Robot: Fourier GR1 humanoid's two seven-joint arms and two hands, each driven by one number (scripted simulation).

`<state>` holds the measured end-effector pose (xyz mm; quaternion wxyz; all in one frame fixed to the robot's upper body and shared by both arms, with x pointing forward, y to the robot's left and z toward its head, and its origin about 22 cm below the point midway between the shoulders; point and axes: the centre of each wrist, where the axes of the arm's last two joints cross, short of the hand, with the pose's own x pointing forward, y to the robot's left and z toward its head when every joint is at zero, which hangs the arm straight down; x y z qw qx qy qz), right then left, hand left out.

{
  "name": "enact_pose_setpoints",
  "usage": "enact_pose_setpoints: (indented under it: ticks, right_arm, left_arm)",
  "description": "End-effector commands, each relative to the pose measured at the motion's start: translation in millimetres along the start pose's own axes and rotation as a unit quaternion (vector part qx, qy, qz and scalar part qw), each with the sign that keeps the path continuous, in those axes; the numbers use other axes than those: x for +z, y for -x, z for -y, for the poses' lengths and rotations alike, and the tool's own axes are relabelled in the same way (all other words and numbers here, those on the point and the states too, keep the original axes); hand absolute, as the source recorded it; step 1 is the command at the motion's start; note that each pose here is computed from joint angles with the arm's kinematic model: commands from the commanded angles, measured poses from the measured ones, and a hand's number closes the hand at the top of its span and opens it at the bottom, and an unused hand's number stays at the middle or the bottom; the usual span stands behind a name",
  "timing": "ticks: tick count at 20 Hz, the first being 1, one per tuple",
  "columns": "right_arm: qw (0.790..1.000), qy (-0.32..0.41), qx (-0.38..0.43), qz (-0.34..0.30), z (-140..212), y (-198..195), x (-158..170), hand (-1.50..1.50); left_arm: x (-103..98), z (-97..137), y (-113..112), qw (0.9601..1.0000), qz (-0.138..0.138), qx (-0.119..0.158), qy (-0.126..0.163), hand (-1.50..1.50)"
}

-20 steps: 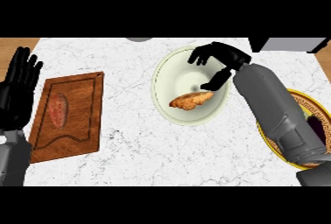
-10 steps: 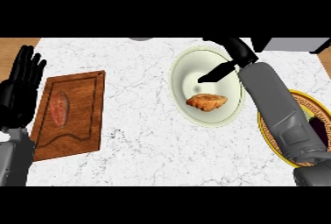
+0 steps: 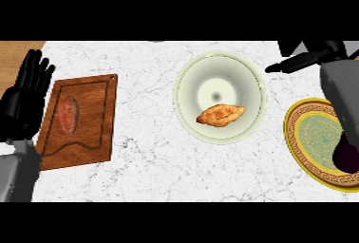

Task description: Pick the croissant from the plate and place it in the bowl

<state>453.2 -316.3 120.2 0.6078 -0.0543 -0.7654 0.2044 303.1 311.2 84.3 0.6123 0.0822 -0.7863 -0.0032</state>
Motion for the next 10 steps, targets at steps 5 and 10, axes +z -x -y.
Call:
enact_pose_setpoints:
  ticks: [5, 10]
  right_arm:
    - [0.998, 0.036, -0.04, 0.009, 91.5, 0.2, 47.2, -1.5]
    - [0.998, 0.036, -0.046, 0.018, 98.2, 14.5, 64.3, -1.5]
  left_arm:
    - [-14.2, 8.7, -15.8, 0.9999, 0.008, 0.007, 0.005, 0.0]
    - [-12.2, 6.2, -11.9, 0.9997, 0.02, 0.003, 0.014, 0.0]
